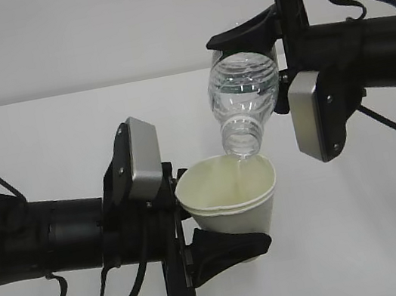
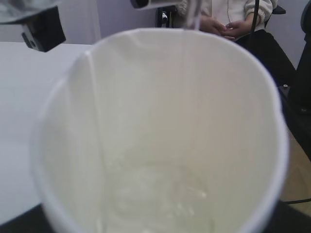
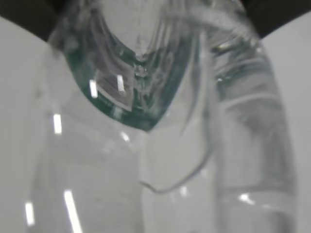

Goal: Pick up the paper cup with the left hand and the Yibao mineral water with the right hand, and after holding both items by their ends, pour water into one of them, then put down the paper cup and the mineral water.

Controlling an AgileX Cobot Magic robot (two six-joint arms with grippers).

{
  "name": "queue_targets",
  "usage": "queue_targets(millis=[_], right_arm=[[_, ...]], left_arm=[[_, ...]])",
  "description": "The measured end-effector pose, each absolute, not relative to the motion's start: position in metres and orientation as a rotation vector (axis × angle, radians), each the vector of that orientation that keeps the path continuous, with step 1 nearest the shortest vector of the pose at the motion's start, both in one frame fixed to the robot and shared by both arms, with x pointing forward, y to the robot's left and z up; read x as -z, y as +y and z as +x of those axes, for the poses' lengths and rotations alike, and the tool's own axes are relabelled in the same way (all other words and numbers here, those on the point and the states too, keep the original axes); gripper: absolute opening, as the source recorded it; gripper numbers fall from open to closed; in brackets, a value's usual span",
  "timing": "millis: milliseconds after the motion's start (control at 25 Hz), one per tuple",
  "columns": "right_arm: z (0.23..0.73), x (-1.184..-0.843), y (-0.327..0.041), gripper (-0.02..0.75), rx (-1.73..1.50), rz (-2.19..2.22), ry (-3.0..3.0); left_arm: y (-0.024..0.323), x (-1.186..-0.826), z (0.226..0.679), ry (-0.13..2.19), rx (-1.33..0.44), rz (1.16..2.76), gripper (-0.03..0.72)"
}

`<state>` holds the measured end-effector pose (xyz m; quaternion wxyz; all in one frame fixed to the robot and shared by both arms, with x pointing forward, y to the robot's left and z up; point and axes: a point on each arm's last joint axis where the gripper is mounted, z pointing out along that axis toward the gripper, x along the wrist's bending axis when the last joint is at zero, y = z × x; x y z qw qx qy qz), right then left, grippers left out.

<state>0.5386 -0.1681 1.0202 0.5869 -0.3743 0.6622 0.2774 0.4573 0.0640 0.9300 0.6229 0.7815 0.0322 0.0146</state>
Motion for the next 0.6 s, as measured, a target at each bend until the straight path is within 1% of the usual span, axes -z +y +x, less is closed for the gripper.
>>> queue_targets(millis=[600], right_arm=[[0.5384, -1.02, -0.168, 0.444, -0.637, -0.886, 1.537]], left_arm=[[0.064, -0.9295, 0.4563, 0.061, -0.029, 1.801, 0.429]])
